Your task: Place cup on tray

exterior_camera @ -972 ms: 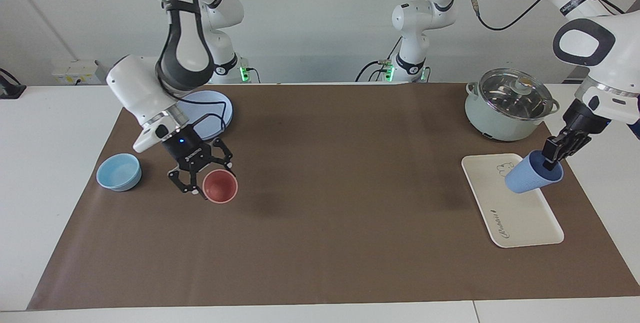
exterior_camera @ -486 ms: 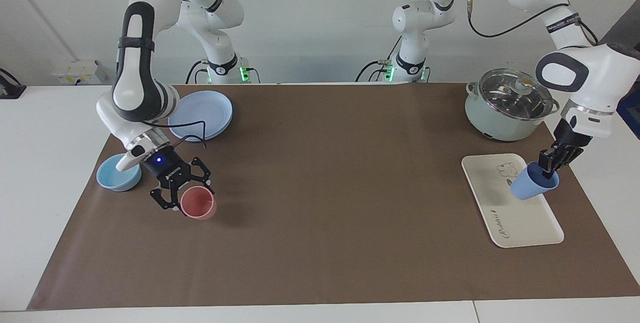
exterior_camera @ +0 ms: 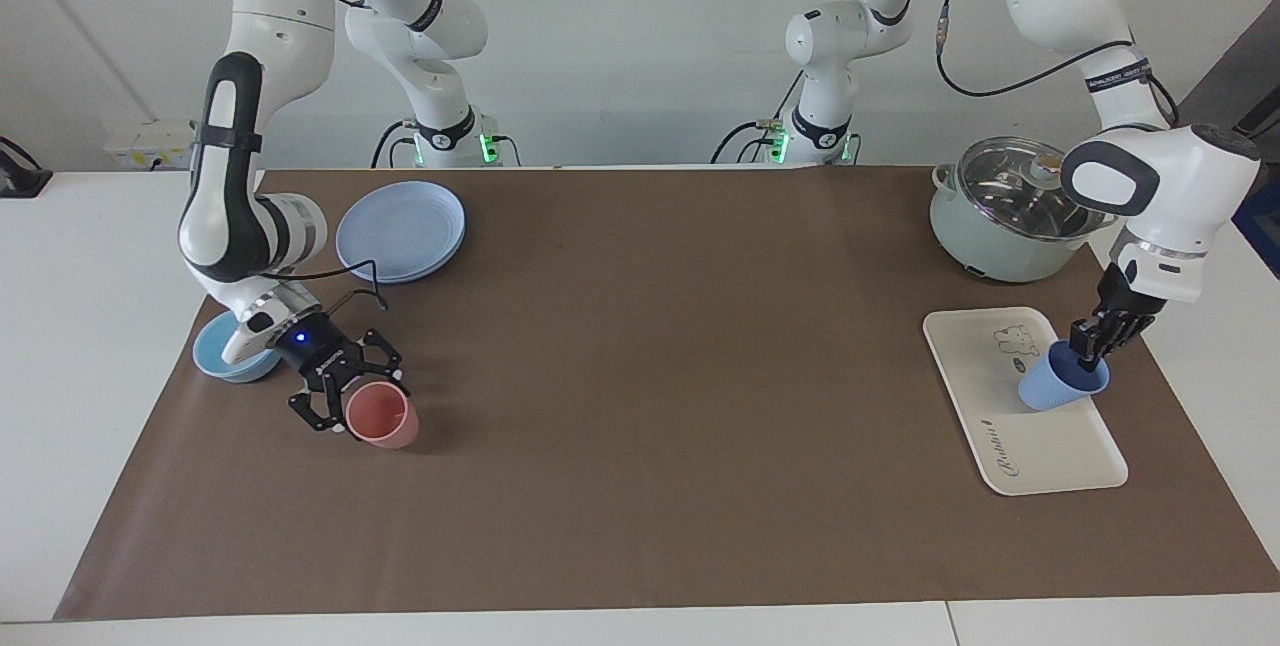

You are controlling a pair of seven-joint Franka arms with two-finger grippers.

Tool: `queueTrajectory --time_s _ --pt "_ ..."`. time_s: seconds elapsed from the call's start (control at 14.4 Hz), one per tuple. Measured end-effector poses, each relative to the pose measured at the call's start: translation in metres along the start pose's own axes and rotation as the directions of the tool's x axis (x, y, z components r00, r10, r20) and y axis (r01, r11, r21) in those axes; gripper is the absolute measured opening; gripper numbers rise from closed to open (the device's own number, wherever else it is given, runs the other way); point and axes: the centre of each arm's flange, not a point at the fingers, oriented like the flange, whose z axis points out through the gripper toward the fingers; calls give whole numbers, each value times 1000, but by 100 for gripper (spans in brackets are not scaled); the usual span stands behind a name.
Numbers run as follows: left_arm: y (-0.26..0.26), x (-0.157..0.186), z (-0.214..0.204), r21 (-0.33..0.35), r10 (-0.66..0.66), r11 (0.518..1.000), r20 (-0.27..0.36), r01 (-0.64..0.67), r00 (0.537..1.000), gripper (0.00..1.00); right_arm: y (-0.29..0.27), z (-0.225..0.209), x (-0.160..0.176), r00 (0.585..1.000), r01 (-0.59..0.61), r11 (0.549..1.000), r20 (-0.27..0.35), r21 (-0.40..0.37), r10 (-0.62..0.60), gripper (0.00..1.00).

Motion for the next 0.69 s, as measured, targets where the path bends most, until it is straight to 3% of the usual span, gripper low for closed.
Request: queueTrajectory --time_s 0.42,0.62,0.69 --pt "2 -1 4 -24 -29 999 1 29 1000 8 -7 2 -14 1000 6 1000 0 -1 -6 82" --pt "7 -1 5 -31 -24 999 6 24 1000 36 -8 1 -16 1000 15 1000 -2 -3 -15 82" --pt "8 0 5 -34 -22 999 10 23 1000 49 -9 1 -17 1000 13 1000 -1 -2 -13 88"
